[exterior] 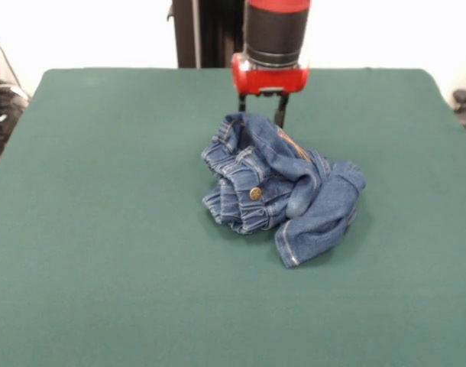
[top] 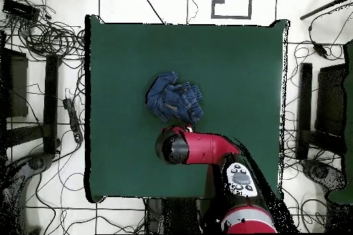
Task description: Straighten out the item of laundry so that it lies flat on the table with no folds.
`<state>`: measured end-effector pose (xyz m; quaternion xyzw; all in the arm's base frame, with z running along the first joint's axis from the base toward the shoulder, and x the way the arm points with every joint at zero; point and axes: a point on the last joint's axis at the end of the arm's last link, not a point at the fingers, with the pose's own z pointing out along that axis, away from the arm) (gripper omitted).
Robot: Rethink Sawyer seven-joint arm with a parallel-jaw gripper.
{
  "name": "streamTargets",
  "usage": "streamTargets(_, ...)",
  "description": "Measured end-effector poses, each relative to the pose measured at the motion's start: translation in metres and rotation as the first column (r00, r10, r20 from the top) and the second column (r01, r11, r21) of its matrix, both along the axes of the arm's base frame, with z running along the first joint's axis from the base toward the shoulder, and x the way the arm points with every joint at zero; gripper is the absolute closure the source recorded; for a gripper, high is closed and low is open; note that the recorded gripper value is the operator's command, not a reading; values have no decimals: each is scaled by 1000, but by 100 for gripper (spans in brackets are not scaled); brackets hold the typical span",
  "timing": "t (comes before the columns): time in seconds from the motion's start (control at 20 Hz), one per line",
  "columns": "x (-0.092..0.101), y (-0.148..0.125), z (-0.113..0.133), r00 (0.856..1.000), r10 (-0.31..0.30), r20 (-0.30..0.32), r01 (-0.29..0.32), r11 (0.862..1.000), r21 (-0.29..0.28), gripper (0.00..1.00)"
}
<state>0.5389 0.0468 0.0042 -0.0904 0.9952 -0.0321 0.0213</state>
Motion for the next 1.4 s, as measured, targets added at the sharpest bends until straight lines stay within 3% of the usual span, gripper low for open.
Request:
streamTargets(0.3, 10, -6, -15, 1000, 21, 9, -21, 1000, -9, 0)
streamTargets(0.5, 11, -7, -37, 998, 56, 13, -56, 998, -15, 0)
streamTargets(0.8, 11, -7, -46, 997, 75, 11, -74, 997, -17, 0)
streamTargets(1.1, 23, -4, -26, 997, 77, 21, -77, 997, -17, 0)
streamTargets(1.4, 35, -9, 16, 997, 67, -29, -68, 997, -40, 0)
